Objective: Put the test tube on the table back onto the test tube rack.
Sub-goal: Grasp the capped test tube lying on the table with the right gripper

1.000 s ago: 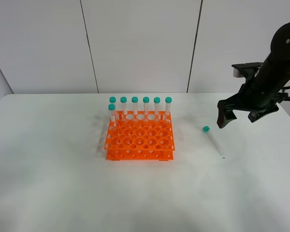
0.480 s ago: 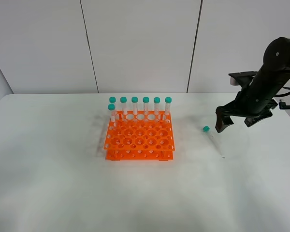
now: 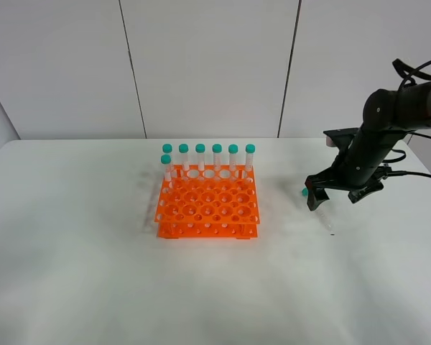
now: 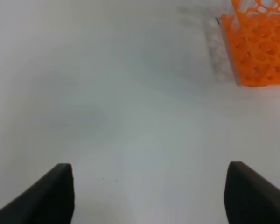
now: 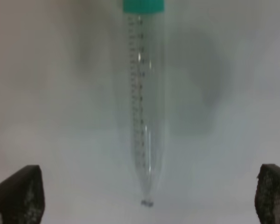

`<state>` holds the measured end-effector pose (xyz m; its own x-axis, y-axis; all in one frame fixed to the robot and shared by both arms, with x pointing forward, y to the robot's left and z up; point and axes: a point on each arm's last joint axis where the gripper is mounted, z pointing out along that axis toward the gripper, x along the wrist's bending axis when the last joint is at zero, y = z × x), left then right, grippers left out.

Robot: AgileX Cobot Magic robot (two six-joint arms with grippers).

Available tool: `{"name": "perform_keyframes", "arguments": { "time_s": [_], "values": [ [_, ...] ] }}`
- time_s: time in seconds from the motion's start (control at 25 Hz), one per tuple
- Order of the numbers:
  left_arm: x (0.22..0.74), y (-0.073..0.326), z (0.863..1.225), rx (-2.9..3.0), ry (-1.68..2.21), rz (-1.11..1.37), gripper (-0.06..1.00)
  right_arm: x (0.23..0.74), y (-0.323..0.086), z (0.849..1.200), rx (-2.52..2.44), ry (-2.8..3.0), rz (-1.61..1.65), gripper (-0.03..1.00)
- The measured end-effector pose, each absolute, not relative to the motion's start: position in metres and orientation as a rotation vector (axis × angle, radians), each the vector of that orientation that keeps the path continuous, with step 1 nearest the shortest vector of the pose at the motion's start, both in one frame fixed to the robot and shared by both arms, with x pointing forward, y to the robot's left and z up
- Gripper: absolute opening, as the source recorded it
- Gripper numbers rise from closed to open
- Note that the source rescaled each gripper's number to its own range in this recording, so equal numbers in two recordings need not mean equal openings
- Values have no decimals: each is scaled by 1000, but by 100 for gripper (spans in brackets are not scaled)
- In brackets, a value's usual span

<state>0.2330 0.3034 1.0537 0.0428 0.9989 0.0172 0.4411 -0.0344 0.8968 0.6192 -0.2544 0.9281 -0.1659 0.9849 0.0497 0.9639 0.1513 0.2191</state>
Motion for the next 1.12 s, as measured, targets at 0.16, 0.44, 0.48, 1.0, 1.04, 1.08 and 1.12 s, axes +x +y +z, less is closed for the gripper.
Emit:
{"name": "perform_keyframes", "arguments": {
  "time_s": [0.16,0.44,0.48,1.0,1.04,1.08,1.12],
  "values": [
    [233,303,1054,1577,1494,948,97,631,-253,914,1964,2295,306,100],
    [233,303,1054,1577,1494,948,97,640,-252,902,1992,2305,293,100],
    [233,303,1054,1577,1494,948,97,641,-251,902,1997,2298,302,100],
    [233,303,1054,1577,1494,948,97,644,-251,882,2023,2306,279,100],
    [233,303,1054,1577,1494,948,97,644,-251,882,2023,2306,279,100],
    [233,303,1054,1577,1494,948,97,644,-251,882,2023,2306,279,100],
    [233,303,1054,1577,1494,948,97,644,-251,882,2023,2306,279,100]
  ]
}}
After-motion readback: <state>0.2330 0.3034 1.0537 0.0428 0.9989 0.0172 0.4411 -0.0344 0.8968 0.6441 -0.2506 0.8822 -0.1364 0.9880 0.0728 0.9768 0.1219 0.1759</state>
